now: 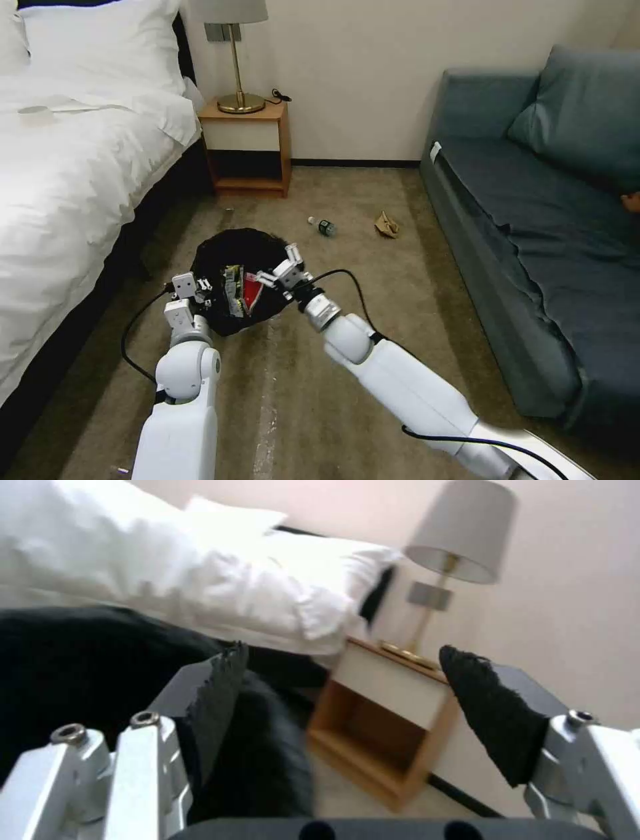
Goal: Pick up the trash bin, then pick up the garbage on the floor and place it into the trash bin.
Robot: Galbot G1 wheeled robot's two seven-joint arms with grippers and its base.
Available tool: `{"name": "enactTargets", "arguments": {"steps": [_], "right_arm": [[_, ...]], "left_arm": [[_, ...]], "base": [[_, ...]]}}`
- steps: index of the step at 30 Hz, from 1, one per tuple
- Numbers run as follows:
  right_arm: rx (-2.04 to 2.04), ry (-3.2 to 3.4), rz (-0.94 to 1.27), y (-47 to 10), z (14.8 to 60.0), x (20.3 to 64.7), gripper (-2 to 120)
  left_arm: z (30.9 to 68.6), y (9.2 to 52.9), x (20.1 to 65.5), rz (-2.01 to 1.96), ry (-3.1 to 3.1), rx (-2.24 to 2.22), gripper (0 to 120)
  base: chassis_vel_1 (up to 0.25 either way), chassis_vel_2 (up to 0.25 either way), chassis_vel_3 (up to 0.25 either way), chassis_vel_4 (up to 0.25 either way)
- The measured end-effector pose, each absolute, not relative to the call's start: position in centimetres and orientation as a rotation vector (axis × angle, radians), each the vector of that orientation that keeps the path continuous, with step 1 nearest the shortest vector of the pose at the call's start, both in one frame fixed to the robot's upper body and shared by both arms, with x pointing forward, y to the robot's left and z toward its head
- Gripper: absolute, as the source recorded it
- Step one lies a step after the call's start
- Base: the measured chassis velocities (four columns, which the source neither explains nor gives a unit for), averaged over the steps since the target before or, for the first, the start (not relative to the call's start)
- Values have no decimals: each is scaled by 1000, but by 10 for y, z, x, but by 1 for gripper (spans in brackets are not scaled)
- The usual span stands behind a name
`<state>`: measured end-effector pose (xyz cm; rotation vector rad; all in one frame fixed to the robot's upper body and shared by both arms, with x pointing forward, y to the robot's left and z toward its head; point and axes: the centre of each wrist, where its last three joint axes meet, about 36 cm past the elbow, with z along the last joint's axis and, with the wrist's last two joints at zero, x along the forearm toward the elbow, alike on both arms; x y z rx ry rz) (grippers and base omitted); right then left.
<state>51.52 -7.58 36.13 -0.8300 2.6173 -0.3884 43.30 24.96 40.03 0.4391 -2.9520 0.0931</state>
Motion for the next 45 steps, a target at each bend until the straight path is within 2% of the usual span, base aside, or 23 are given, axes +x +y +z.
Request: {"name": "enactTargets", "arguments": {"steps": [5,9,10,16,26,32,45], "right_arm": [[-743,2668,-369,-101,355,510,80],[-637,2728,-336,-127,347,500,86],[-596,2749,-321,-136,344,496,92],[-388,2836,-258,-176,335,477,99],[-109,2893,-248,-231,337,454,100],[50,2883,-210,-264,323,431,100],[78,2839,-145,-279,309,422,98]], "left_arm": [[400,253,433,91,-2955,437,5],[400,253,434,85,-2962,419,5],[401,252,434,81,-2965,407,5],[401,254,434,60,-2972,360,5],[405,262,430,47,-2985,303,5],[406,271,427,45,-2987,250,5],[406,288,419,27,-2986,245,5]], "base": [[0,0,0,0],[0,0,0,0],[0,0,0,0],[0,0,0,0],[0,0,0,0],[0,0,0,0],[0,0,0,0]]}}
